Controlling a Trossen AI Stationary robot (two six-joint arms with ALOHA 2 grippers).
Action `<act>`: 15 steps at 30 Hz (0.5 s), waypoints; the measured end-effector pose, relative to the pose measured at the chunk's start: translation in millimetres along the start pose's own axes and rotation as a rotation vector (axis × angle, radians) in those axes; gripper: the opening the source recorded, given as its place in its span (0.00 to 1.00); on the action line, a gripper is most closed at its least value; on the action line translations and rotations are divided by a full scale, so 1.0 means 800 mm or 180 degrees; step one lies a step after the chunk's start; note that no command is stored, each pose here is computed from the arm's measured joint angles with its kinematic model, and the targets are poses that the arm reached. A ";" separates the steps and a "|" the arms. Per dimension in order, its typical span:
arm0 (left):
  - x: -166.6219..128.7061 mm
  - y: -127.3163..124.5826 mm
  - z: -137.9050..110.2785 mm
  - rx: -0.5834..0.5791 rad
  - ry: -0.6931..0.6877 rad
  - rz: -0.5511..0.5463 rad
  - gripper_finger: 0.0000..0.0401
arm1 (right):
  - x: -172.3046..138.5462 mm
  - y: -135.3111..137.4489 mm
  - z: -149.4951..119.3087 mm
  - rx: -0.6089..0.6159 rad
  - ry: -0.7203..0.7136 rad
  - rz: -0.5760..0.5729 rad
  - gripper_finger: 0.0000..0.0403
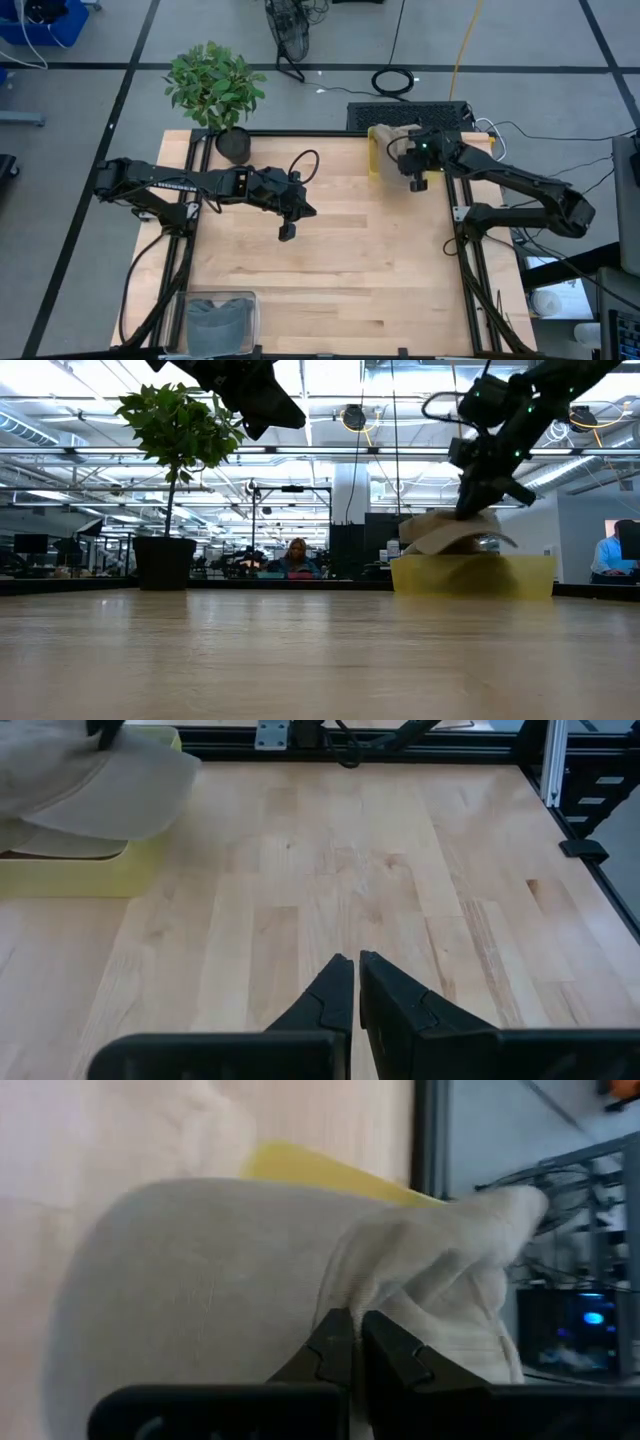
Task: Pick & Place hat
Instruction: Put the brown cap into the yellow bin
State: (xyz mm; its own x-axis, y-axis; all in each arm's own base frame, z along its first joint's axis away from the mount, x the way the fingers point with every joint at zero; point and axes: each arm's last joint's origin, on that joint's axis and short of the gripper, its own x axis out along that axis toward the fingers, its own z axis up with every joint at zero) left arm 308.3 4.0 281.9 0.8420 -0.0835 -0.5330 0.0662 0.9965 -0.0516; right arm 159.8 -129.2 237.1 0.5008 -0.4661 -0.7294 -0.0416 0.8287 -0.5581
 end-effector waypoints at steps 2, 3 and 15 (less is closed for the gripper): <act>0.000 -0.001 0.000 0.0003 0.0002 -0.0008 0.06 | 0.008 0.000 -0.006 -0.0023 -0.0040 -0.0120 0.01; 0.000 -0.002 0.000 0.0005 0.0002 -0.0011 0.06 | 0.011 0.000 -0.008 -0.0049 -0.0058 -0.0198 0.01; 0.000 -0.002 0.000 0.0005 0.0001 -0.0011 0.06 | 0.023 0.005 -0.018 -0.0331 0.0163 -0.0632 0.07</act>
State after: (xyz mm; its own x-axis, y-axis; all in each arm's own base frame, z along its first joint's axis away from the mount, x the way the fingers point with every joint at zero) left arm 308.3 2.6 281.9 0.8416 -0.0870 -0.5330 0.0700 0.9962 -0.0520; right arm 156.7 -139.3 215.8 0.4637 -0.6342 -0.6187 -0.0368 0.6839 -0.7286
